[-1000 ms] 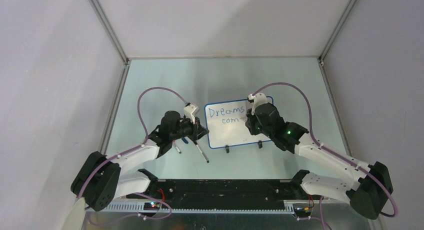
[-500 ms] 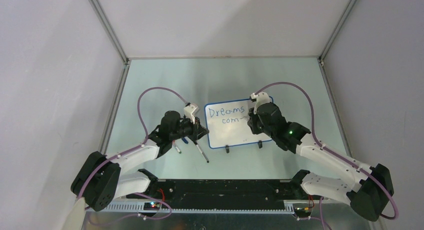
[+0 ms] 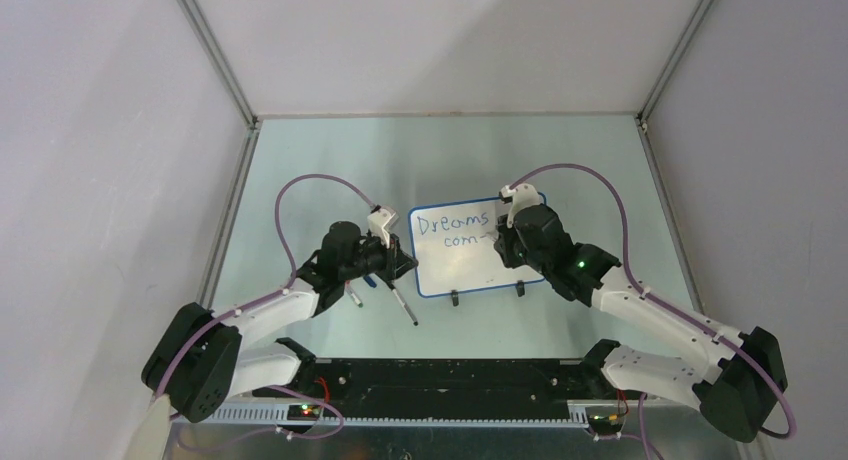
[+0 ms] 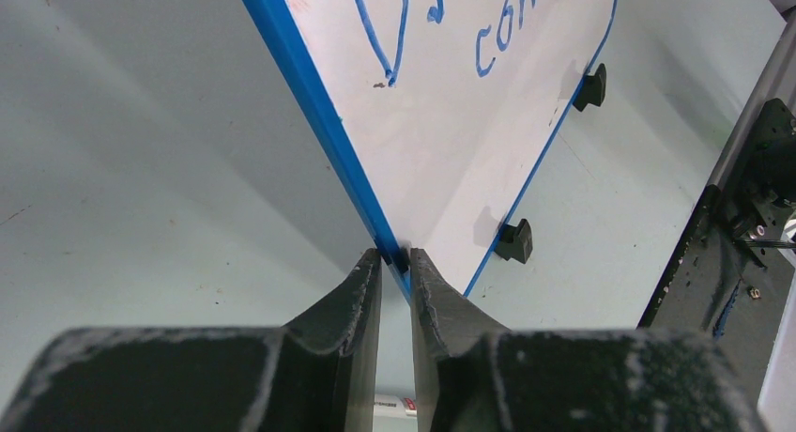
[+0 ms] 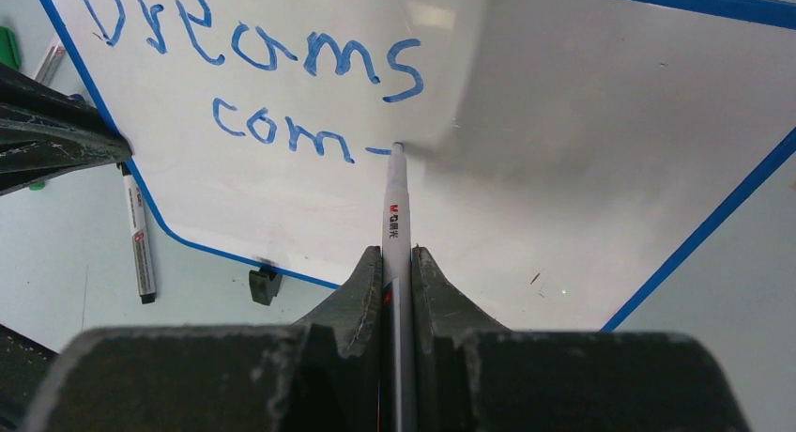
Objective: Write a sentence on the whiteboard
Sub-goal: Write a sentence with the whiteboard marker.
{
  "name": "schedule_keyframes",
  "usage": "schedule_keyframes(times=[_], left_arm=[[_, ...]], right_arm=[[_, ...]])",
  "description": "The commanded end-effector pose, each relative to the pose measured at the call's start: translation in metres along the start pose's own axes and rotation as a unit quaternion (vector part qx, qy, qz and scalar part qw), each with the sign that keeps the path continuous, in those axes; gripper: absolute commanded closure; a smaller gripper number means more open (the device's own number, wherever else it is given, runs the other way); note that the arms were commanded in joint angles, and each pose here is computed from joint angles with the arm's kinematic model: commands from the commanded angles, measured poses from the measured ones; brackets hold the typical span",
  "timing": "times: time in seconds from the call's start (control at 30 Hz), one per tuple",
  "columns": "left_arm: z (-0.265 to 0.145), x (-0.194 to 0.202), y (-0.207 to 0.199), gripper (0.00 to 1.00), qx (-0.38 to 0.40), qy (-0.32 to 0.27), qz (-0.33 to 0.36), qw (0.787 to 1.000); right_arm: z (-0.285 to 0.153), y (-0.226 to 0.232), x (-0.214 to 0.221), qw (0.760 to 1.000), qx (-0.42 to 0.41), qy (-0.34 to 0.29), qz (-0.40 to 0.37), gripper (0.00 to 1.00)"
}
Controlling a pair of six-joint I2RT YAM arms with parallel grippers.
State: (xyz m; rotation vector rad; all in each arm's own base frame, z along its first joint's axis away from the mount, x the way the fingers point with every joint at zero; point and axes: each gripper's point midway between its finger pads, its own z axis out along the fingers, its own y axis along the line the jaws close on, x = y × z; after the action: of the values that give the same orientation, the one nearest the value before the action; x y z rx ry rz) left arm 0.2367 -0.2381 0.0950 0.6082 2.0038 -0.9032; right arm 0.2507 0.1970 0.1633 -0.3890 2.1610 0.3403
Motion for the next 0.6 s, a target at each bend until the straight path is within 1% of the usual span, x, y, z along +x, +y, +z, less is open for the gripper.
schedule_keyframes(times=[0.0, 0.57], left_arm=[[-0.0004, -0.0166, -0.0066, 0.79, 0.012, -0.021, 0.023, 0.999], [-0.0006, -0.0169, -0.0067, 0.79, 0.012, -0.022, 0.024, 0.999]], right_arm=[[0.0022, 0.0032, -0.0212, 1.000, -0.004, -0.030, 0.003, 1.00], [0.0016, 0.0048, -0.0238, 1.000, -0.007, -0.027, 0.001, 1.00]])
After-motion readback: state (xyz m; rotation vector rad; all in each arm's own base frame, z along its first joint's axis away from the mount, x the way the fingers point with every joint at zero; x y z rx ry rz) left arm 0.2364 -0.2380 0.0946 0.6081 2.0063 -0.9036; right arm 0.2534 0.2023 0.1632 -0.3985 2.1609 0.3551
